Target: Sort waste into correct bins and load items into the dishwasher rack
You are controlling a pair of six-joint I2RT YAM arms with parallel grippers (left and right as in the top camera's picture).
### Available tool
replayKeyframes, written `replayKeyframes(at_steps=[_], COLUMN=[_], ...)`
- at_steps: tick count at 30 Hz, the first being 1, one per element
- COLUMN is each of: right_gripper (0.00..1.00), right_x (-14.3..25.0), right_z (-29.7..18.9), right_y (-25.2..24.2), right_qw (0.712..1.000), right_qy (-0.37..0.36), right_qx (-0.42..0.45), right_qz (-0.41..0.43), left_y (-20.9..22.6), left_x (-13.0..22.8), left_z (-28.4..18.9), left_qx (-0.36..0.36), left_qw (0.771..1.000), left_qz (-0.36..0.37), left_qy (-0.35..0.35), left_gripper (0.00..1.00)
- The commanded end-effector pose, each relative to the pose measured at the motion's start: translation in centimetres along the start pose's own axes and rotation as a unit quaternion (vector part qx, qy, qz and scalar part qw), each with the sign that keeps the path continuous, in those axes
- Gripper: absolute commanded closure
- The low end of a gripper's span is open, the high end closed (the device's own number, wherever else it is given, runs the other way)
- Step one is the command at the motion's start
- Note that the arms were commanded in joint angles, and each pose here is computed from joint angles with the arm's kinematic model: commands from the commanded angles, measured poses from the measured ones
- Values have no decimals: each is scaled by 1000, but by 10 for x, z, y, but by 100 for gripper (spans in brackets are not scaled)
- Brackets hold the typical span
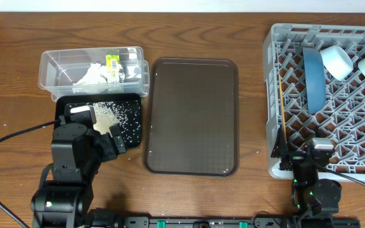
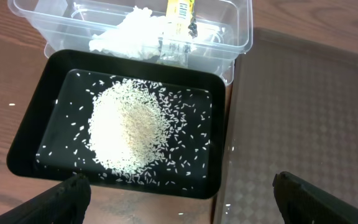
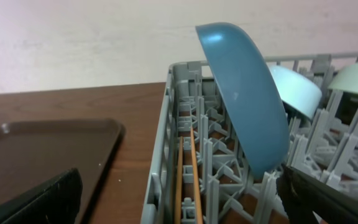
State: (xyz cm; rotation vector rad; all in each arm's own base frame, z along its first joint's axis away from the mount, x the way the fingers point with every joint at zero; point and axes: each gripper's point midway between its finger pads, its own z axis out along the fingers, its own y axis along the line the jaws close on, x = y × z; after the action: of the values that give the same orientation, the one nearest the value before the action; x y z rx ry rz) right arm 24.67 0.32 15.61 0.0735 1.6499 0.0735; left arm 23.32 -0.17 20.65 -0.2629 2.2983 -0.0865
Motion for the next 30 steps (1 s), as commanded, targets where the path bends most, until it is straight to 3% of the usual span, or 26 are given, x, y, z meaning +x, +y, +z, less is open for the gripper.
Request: replayKeyframes(at_steps=[1,30], right_gripper=[1,1], right_x=[1,1], right_z=[0,0], right_y=[7,7], right_qw=[999,999], right_qy=[0,0], right_qx=[-23,-22], right_qz=[-42,-33], left_y=[1,1], left_x=[1,1], left_z=[1,1], left_qx=[-4,-4], left_qw=[1000,1000], left_qz=[3,3], left_qy=[1,1], left_gripper=[4,3])
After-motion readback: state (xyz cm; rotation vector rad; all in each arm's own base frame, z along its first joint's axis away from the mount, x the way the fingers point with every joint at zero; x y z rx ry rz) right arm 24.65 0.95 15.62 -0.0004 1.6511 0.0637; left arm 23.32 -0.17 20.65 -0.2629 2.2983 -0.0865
